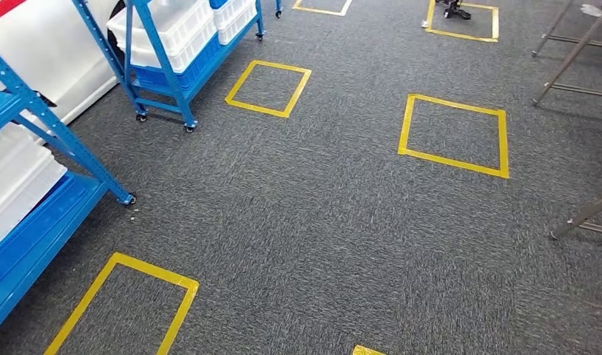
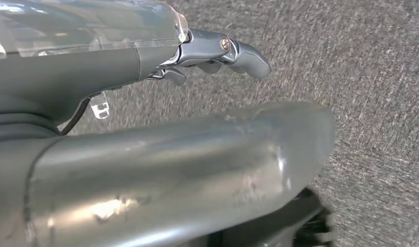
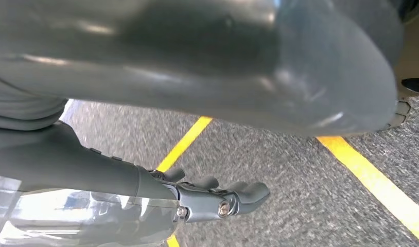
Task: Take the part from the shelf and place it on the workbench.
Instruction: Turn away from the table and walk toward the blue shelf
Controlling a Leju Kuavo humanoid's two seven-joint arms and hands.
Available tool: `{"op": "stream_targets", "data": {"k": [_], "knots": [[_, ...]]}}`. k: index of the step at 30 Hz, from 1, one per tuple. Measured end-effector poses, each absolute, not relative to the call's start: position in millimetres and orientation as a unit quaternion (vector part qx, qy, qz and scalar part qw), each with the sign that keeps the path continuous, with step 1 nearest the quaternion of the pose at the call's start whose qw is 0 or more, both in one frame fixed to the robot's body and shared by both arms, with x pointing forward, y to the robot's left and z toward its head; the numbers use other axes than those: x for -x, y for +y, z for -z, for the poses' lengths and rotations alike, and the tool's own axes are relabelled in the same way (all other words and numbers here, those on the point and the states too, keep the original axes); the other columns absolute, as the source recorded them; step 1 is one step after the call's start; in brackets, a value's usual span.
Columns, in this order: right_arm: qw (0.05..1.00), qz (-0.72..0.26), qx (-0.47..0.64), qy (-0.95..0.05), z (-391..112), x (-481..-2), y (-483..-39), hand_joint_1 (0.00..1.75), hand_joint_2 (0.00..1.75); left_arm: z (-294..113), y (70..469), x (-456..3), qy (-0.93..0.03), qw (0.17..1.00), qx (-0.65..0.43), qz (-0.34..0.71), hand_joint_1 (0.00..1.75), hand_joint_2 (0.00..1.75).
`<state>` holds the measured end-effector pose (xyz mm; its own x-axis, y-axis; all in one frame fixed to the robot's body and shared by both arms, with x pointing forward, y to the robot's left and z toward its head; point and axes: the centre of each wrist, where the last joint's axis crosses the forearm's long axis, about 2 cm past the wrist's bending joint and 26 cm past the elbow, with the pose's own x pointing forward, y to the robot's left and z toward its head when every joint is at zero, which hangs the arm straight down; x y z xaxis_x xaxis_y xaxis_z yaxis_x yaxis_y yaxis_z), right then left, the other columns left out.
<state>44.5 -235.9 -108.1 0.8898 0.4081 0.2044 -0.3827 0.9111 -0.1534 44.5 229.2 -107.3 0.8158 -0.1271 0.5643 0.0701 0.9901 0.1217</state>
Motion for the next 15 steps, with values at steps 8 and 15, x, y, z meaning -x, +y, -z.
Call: {"op": "stream_targets", "data": {"k": [8,15], "knots": [[0.970,-0.204,0.053,-0.120,108.0,-46.0,-235.9,0.00,0.00,107.6,230.1,-42.6,-0.292,0.954,-0.051,0.051,0.00,0.00],[0.970,-0.205,0.047,-0.122,107.8,-47.1,-235.5,0.00,0.00,107.7,232.1,-43.0,-0.287,0.955,-0.059,0.053,0.00,0.00]]}}
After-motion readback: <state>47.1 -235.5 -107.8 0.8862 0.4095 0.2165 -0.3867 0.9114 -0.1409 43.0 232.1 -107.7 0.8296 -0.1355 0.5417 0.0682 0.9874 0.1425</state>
